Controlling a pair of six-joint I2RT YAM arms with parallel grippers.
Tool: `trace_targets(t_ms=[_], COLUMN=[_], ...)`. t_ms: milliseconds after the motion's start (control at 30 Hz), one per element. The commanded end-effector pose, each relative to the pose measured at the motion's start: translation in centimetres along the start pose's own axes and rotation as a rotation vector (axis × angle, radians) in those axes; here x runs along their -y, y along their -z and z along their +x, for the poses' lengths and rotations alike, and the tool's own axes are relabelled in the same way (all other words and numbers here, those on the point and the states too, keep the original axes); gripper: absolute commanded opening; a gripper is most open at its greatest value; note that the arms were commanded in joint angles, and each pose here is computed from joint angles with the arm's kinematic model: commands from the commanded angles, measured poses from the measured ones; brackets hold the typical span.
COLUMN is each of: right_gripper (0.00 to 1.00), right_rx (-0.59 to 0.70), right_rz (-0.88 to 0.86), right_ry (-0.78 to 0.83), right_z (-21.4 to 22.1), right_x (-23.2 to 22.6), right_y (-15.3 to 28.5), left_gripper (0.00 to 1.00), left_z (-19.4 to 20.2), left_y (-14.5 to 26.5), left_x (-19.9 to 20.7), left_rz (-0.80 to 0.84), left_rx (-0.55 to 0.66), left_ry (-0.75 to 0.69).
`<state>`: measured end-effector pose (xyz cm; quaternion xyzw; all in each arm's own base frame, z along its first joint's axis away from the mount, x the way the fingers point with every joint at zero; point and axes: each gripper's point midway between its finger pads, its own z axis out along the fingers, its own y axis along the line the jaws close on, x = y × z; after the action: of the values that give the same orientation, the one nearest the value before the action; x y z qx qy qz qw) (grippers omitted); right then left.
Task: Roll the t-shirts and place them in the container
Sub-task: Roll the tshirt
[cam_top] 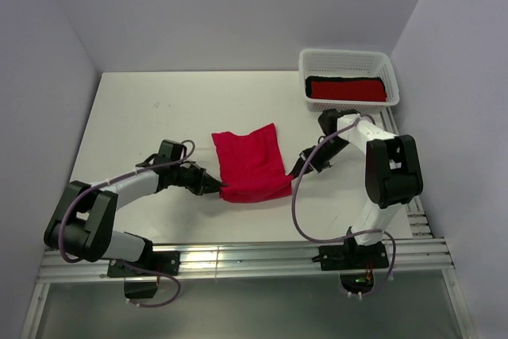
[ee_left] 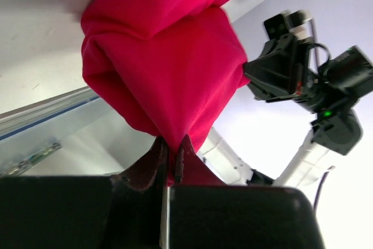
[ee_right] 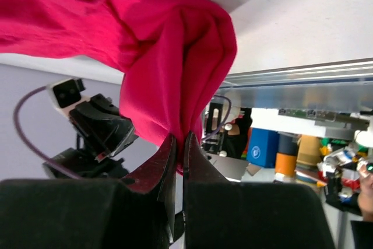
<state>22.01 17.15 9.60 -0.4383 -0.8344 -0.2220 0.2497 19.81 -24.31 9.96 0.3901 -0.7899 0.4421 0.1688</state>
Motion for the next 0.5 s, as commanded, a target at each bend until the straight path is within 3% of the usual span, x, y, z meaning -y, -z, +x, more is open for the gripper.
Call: trace_targets(t_ms=[0,467], right_gripper=[0.00,0.00], right_rx=[-0.013,-0.012], right_rz=[0.012,0.046], right_ry=[-0.091,-0.188], right_z=[-0.3,-3.0], right_x=[-1.2,-4.2], right_y=[0.7,-0.3], left_gripper=[0.00,0.01], left_z=[-1.1,-5.7], left_y=[0.5,-1.0], left_x=[1.2,1.3], left_rz=[0.072,0.036], left_rx=[0.020,0.028], left_ry=[0.050,0.182])
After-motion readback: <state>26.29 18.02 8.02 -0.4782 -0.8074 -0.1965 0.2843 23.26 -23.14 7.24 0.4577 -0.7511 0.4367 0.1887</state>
